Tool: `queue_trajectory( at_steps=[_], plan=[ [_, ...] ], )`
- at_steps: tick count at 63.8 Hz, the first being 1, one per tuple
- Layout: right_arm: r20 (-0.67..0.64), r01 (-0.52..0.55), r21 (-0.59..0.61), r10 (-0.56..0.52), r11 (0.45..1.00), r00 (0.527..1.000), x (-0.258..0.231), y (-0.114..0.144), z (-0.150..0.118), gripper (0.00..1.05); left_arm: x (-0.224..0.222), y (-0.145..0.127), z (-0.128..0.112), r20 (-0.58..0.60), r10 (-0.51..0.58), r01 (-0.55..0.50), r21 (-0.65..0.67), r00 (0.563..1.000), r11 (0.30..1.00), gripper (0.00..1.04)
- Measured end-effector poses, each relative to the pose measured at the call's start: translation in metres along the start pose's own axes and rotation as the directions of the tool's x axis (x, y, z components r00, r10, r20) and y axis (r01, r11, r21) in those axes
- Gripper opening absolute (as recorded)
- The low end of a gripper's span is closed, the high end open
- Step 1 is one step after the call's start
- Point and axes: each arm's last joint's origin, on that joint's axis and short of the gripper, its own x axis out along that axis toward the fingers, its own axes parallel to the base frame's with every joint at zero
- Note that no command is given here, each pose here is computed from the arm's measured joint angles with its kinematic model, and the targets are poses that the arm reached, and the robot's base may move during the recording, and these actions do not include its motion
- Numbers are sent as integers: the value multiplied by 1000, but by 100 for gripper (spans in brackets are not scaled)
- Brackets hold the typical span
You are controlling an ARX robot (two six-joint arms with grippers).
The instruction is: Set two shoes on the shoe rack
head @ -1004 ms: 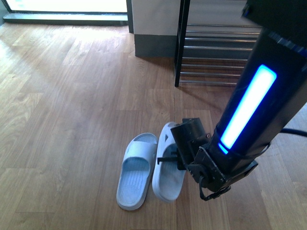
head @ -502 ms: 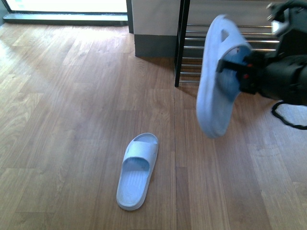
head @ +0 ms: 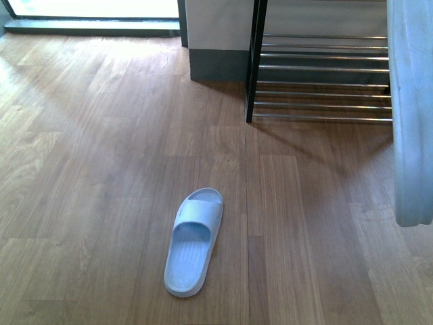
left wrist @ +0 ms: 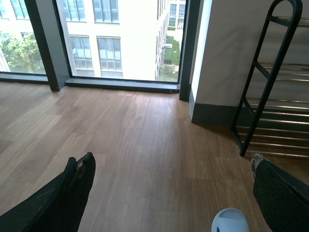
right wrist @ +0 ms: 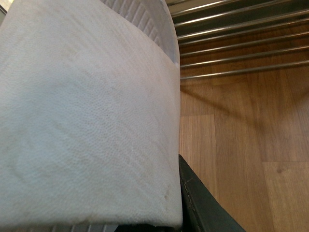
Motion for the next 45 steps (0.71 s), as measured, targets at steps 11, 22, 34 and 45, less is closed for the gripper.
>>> queue_trajectory(
  at_steps=[11,22,34,45],
  plan=[
    [-1,0,0,0,1000,1000,0,0,0,2,0,0,0,0,2,-2,0,1000,1000,95],
    [-4,-7,-2,7,1000,1000,0,1,-1,2,0,0,0,0,2,-2,0,1000,1000,95],
    [0,5,0,-5,1000,1000,0,-1,0,2,0,0,0,0,-2,2,0,1000,1000,95],
    [1,4,1,-4,1000,1000,0,-1,0,2,0,0,0,0,-2,2,0,1000,1000,95]
  ],
)
